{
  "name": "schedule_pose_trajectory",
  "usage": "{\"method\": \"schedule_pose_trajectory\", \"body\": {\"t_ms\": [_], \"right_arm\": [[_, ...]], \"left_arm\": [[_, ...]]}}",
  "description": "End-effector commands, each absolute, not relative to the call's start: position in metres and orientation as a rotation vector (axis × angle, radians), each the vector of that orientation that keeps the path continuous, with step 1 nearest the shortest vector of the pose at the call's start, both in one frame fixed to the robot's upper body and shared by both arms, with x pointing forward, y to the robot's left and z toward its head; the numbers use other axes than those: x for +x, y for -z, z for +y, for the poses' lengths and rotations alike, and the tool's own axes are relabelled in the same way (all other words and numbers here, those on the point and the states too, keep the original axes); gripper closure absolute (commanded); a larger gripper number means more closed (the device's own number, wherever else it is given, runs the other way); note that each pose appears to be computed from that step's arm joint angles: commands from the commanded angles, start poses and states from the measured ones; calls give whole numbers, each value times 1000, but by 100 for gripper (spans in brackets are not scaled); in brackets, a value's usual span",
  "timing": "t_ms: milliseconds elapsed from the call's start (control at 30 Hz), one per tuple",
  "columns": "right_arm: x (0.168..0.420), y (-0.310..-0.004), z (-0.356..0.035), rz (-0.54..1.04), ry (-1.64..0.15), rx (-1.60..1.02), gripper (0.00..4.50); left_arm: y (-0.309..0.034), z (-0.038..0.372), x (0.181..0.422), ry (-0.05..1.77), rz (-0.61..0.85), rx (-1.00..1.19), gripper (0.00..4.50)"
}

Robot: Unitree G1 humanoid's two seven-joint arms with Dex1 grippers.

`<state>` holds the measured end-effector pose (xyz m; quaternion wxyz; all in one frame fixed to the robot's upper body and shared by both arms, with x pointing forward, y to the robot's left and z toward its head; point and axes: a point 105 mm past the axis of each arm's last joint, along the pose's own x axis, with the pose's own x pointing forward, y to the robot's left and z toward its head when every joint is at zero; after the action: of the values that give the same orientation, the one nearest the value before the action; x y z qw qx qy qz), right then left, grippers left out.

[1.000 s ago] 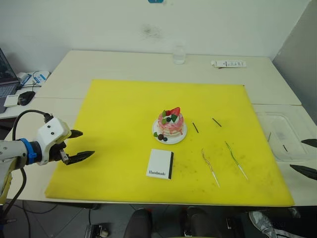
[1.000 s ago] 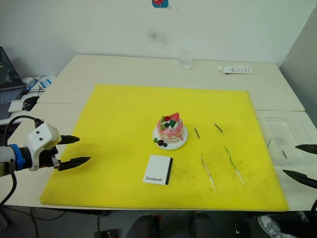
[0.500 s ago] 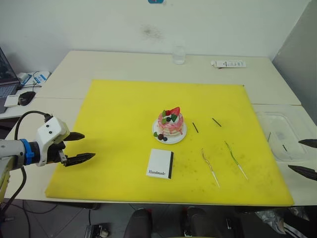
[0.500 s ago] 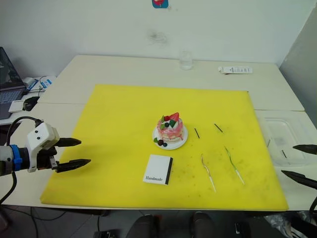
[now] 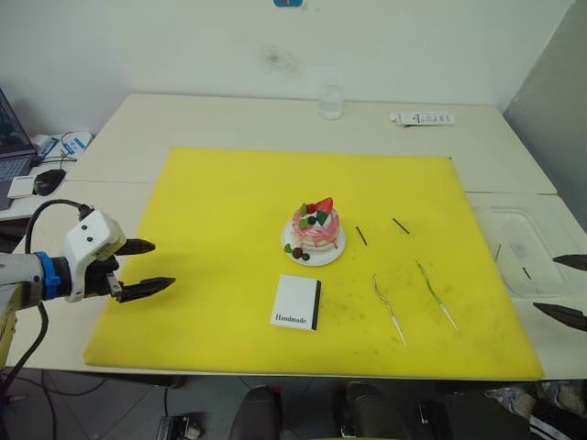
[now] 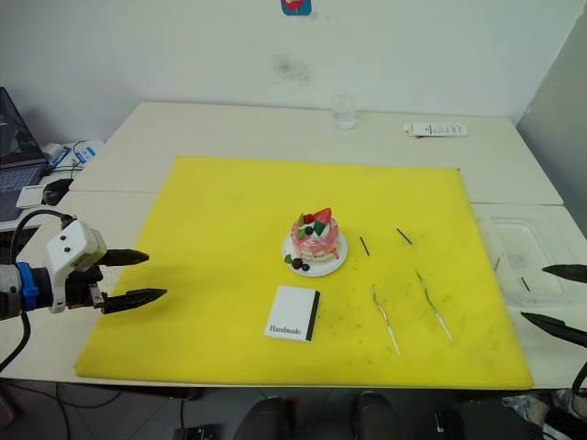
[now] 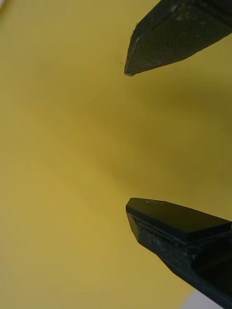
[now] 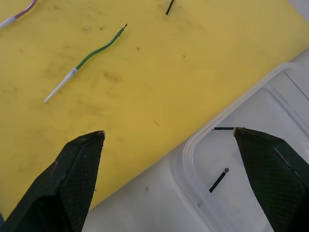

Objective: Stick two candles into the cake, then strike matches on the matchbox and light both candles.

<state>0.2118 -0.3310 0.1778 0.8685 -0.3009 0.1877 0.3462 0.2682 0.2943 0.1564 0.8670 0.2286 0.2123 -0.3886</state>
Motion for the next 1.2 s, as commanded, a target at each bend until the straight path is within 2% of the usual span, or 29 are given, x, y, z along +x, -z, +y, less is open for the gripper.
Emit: {"method": "schedule_pose_trajectory", "body": {"t_ms": [33,200,400,633,733,967,1200], "right_arm": [[213,-184,-329,363,-718,-655,0],[215,-189,-323,327,-714,-657,0],[224,-202,-284,212,-752,-630,0],[211,-204,-246,210,-755,-546,0],[201,-190,-236,259,-703,-509,0],[181,-150,-222,332,-569,-392,0],[188,-120,-229,374,-443,-351,0]], "left_arm": [[-167,286,266,848,399,479,2],[-170,268,260,931,395,436,2],[-180,202,245,1177,307,328,2],[-185,139,224,1413,210,229,2],[-190,120,220,1470,155,197,2],[-185,101,208,1584,161,206,2],[-183,97,206,1606,156,202,2]]}}
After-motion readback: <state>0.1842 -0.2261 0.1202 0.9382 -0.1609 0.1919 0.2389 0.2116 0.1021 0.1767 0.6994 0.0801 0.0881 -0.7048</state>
